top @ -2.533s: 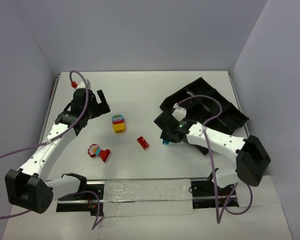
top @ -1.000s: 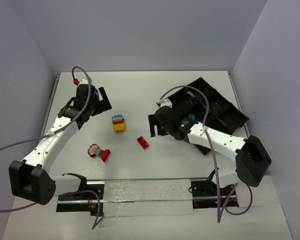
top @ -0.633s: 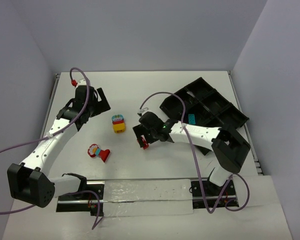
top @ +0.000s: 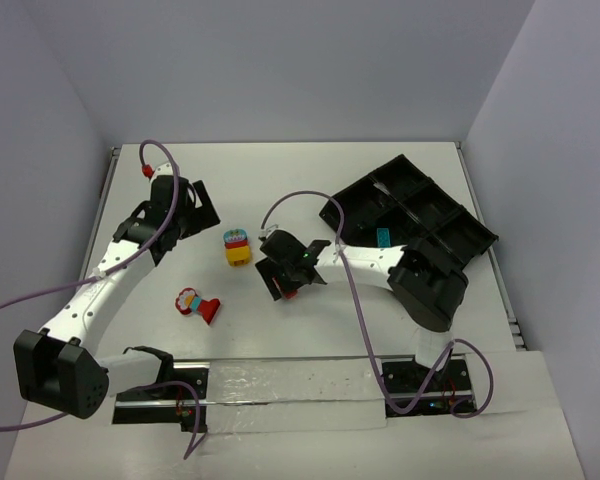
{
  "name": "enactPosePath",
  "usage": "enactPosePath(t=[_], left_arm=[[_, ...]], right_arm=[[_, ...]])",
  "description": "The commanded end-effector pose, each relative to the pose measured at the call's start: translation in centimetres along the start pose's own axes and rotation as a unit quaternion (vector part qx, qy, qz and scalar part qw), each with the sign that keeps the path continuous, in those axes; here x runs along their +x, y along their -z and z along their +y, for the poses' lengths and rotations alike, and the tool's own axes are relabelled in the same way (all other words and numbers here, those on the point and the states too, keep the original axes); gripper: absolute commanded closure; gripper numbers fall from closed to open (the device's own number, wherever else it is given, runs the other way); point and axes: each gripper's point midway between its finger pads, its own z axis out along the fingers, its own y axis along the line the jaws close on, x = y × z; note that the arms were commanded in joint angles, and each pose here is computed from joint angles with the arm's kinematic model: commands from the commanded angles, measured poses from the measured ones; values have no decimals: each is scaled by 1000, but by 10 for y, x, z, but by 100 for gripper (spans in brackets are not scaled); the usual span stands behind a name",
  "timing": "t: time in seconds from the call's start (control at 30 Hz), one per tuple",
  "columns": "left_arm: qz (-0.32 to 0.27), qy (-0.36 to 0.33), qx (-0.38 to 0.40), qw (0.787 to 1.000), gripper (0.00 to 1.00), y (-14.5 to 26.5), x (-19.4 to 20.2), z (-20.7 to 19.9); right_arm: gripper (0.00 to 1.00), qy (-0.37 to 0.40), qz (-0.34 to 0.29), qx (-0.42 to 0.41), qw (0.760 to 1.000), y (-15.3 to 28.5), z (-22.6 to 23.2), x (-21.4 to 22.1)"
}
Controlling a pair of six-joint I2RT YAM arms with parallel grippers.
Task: Sort the legos into containers by color
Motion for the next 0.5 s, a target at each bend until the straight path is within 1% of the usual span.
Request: enactPosePath(t=[0.0, 0.03, 0.13, 0.23, 0.3, 0.37, 0.43, 0.47], left_arm=[[-25, 2, 11, 1000, 1, 9, -15, -5], [-25, 2, 10, 1000, 1, 9, -15, -5], [-26, 0, 8, 1000, 1, 9, -15, -4], [-27, -2, 5, 1000, 1, 8, -16, -3], [-27, -2, 1, 1000, 1, 8, -17, -2], [-31, -2, -3, 1000, 1, 8, -18, 0], [-33, -2, -4, 999, 1, 9, -19, 0], [-37, 0, -3, 999, 1, 10, -21, 0]], right_arm=[[31, 6, -12, 7, 1000, -1, 3, -10], [32, 5, -10, 10, 1000, -3, 2, -9], [41, 6, -6, 21, 1000, -6, -1, -7], [53, 3, -13, 36, 999, -4, -6, -11], [55, -2, -23, 40, 999, 2, -7, -18], [61, -14, -41, 55, 998, 14, -14, -32], [61, -36, -50, 63, 996, 21, -24, -44], [61, -62, -60, 68, 994, 28, -37, -56]])
